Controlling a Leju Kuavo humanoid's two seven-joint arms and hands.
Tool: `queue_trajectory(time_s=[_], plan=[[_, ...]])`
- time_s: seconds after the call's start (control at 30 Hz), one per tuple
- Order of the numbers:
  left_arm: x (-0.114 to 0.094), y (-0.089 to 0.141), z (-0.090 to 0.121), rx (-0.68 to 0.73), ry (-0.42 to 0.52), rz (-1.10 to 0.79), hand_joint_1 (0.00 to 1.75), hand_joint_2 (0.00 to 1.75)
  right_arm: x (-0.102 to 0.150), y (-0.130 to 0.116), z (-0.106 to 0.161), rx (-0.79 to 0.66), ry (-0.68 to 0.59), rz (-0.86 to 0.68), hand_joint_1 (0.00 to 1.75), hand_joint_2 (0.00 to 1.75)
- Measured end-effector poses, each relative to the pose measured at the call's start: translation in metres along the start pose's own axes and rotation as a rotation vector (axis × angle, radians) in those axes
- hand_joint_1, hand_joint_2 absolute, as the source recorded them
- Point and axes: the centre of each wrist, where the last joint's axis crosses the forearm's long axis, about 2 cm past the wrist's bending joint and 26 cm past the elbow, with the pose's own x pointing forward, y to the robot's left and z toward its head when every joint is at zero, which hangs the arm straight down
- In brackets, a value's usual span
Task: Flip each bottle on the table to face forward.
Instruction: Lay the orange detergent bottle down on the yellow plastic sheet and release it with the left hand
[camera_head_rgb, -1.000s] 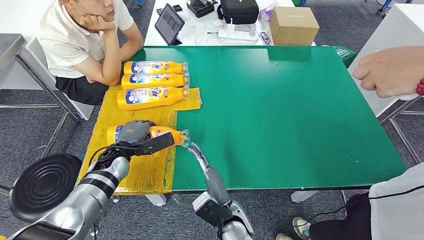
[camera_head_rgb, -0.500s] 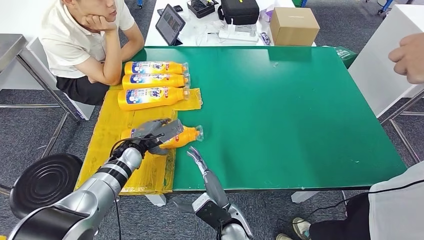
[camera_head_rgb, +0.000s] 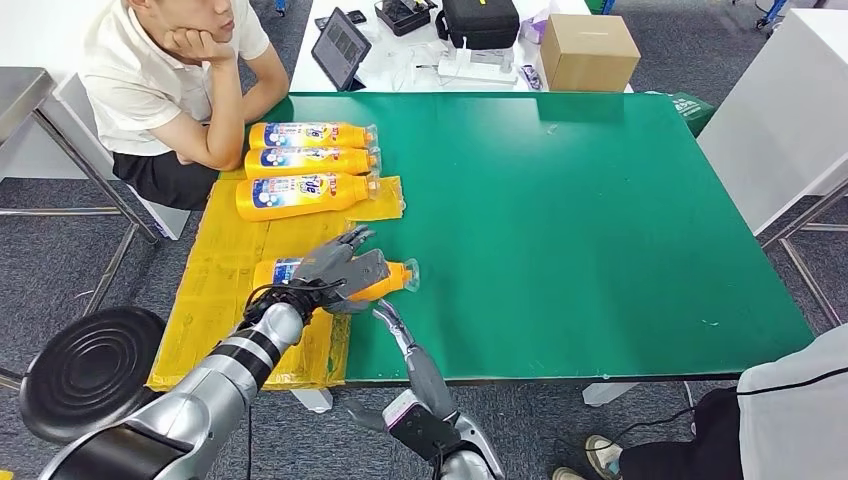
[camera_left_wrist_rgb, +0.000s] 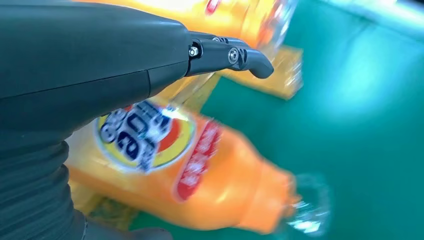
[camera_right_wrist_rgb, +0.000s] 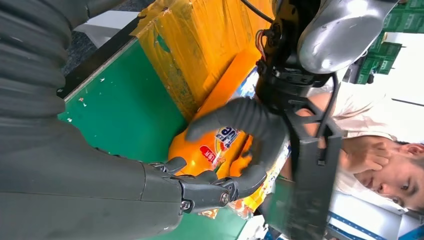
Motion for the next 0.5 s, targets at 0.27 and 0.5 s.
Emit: queue_trajectory(time_s=[0.27,0.5], plan=[[0.012,-0.010,0.012,0.032,-0.255,0.291,0.00,1.75,-0.001,0.001,0.001,-0.028,-0.057,0.025,0.00,1.75],[0.014,-0.012,0.019,0.097,-0.328,0.474,0.00,1.75,0.004,0.001,0.001,-0.106,-0.069,-0.013,0.00,1.75]])
